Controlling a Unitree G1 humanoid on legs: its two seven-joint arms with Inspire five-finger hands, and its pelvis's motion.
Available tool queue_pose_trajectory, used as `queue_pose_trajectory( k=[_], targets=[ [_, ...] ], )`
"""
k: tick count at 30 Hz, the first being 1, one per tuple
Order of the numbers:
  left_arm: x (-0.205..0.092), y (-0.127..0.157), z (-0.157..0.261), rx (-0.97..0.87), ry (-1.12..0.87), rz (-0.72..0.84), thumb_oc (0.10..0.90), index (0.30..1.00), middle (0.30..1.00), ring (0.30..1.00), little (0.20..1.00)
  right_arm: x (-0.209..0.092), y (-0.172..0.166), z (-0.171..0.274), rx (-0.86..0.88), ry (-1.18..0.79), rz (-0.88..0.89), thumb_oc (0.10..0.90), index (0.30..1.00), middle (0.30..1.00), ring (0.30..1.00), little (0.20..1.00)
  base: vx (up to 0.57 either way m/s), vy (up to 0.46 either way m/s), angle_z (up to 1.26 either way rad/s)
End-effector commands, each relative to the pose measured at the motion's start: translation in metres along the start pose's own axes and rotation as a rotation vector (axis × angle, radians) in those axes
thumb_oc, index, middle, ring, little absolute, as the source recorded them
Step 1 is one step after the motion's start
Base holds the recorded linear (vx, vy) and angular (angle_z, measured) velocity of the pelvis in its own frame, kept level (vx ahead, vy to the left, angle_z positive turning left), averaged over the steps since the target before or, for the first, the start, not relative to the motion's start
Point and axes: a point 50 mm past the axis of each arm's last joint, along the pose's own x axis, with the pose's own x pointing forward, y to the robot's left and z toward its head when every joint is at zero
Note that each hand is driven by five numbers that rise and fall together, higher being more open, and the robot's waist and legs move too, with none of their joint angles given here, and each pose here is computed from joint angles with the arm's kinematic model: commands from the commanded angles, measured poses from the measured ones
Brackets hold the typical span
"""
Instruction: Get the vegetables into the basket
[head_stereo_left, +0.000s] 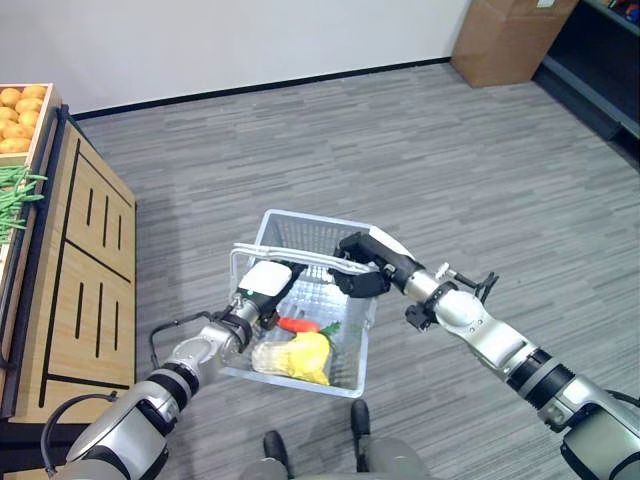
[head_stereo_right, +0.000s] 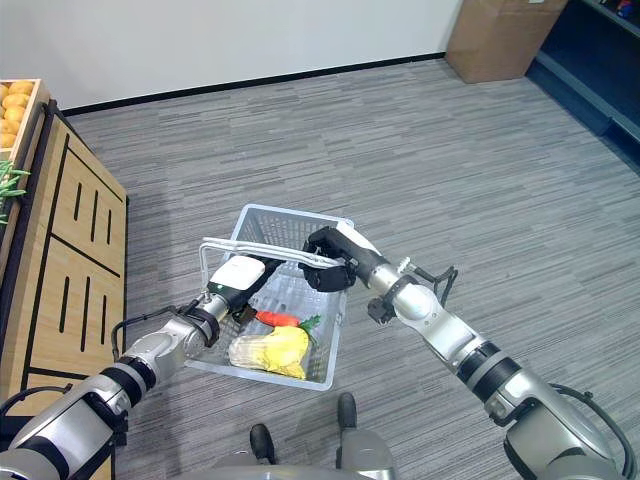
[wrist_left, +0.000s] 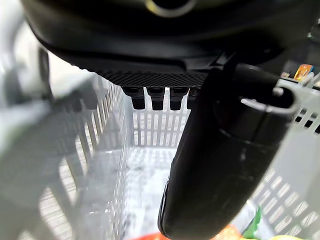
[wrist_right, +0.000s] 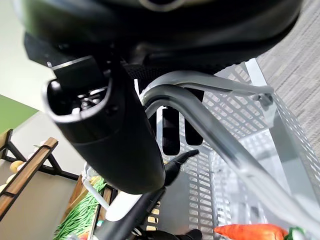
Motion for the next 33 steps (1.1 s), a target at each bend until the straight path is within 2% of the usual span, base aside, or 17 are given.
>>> queue_pose_trajectory(
  k=[1,4,8,9,10,12,16,22,26,31,33],
  targets=[
    [0.021,0.049,0.022,-0.074,-0.131,0.193,0.900,1.000,1.000,1.000,1.000,0.007,-0.037,0.052,0.047,-0.303,-0.231,0.400,0.300,0.300,0.300,0.300,0.01,-0.001,0.03],
    [0.011,0.048,0.043,-0.271,-0.237,0.153,0.900,1.000,1.000,1.000,1.000,0.002,-0.042,0.031,0.061,-0.216,-0.316,0.400,0.300,0.300,0.300,0.300,0.02,0.002,0.05],
    [0.001,0.047,0.059,-0.401,-0.332,0.102,0.900,1.000,1.000,1.000,1.000,-0.003,-0.048,0.009,0.035,-0.115,-0.390,0.400,0.300,0.300,0.300,0.300,0.01,0.002,0.01],
    [-0.008,0.047,0.065,-0.486,-0.379,0.068,0.900,1.000,1.000,1.000,1.000,-0.007,-0.051,-0.004,0.040,-0.062,-0.447,0.400,0.300,0.300,0.300,0.300,0.02,0.006,0.05],
    [-0.008,0.047,0.064,-0.486,-0.378,0.066,0.900,1.000,1.000,1.000,1.000,-0.007,-0.051,-0.004,0.040,-0.062,-0.447,0.400,0.300,0.300,0.300,0.300,0.03,0.009,0.05],
    [-0.023,0.051,0.068,-0.601,-0.449,0.000,0.900,1.000,1.000,1.000,1.000,-0.014,-0.057,-0.024,0.027,0.033,-0.520,0.400,0.300,0.300,0.300,0.300,0.02,0.007,0.04],
    [-0.039,0.045,0.055,-0.778,-0.417,-0.063,0.900,1.000,1.000,1.000,1.000,-0.025,-0.059,-0.053,0.047,0.162,-0.591,0.400,0.300,0.300,0.300,0.300,0.01,0.008,0.10],
    [-0.068,0.012,0.026,-1.148,-0.217,-0.120,0.900,1.000,1.000,1.000,1.000,-0.051,-0.052,-0.096,0.072,0.376,-0.643,0.400,0.300,0.300,0.300,0.300,0.00,0.003,0.03],
    [-0.090,-0.033,0.006,-1.384,0.029,-0.127,0.900,1.000,1.000,1.000,1.000,-0.079,-0.040,-0.126,0.109,0.528,-0.679,0.400,0.300,0.300,0.300,0.300,0.00,-0.004,0.07],
    [-0.115,-0.082,-0.010,-1.434,0.304,-0.138,0.900,1.000,1.000,1.000,1.000,-0.120,-0.022,-0.161,0.170,0.737,-0.746,0.400,0.300,0.300,0.300,0.300,0.00,-0.004,0.12],
    [-0.130,-0.112,-0.014,-1.473,0.470,-0.172,0.900,1.000,1.000,1.000,1.000,-0.135,-0.011,-0.174,0.206,0.832,-0.769,0.400,0.300,0.300,0.300,0.300,-0.01,0.001,0.05]
  ],
)
